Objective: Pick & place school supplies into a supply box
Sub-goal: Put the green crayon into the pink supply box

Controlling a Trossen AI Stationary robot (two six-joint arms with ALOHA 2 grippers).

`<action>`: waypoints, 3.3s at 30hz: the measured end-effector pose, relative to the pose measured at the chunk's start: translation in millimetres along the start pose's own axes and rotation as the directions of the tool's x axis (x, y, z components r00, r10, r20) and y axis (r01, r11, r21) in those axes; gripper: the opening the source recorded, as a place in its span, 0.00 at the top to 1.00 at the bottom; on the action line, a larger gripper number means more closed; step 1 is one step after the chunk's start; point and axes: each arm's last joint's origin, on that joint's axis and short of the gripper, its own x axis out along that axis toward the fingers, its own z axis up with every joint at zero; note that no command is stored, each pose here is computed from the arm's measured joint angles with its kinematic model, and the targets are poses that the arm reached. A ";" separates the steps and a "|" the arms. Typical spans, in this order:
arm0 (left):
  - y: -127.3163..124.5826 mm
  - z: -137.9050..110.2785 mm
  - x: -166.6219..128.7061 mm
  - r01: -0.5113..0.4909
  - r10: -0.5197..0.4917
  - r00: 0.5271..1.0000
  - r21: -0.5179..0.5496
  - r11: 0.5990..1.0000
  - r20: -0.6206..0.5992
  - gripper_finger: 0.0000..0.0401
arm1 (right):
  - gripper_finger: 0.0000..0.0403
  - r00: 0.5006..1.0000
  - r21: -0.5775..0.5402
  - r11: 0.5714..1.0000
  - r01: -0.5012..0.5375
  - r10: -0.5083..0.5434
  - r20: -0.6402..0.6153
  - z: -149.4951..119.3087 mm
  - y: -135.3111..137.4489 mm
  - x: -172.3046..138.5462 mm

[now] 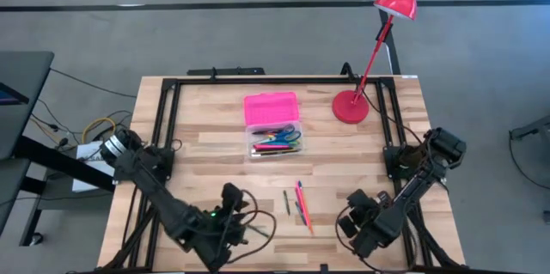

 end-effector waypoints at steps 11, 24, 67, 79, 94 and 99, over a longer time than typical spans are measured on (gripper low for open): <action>-31.7 -39.5 15.9 -0.087 0.082 0.993 -0.058 0.994 -0.087 0.56 | 0.73 0.941 -0.086 0.971 0.222 -0.236 -0.243 5.0 -14.6 -1.6; -35.0 -44.1 17.6 -0.112 0.101 0.991 -0.124 0.986 -0.087 0.56 | 0.99 0.911 -0.327 0.932 0.155 -0.263 -0.318 -16.5 -23.1 4.2; -31.7 -42.8 18.8 -0.172 0.165 0.984 -0.129 0.977 -0.065 0.56 | 1.00 0.870 -0.650 0.760 -0.002 -0.320 -0.376 -39.8 -39.6 18.2; -31.8 -42.8 18.8 -0.171 0.164 0.984 -0.131 0.976 -0.066 0.56 | 1.00 0.881 -0.663 0.749 -0.010 -0.307 -0.360 -42.5 -39.8 18.2; -31.8 -43.0 18.7 -0.171 0.163 0.984 -0.132 0.976 -0.067 0.56 | 1.00 0.904 -0.666 0.745 0.012 -0.293 -0.311 -60.4 -48.1 16.7; -31.8 -43.0 18.7 -0.171 0.163 0.984 -0.125 0.977 -0.068 0.56 | 1.00 0.907 -0.661 0.751 0.003 -0.280 -0.314 -62.1 -50.4 24.2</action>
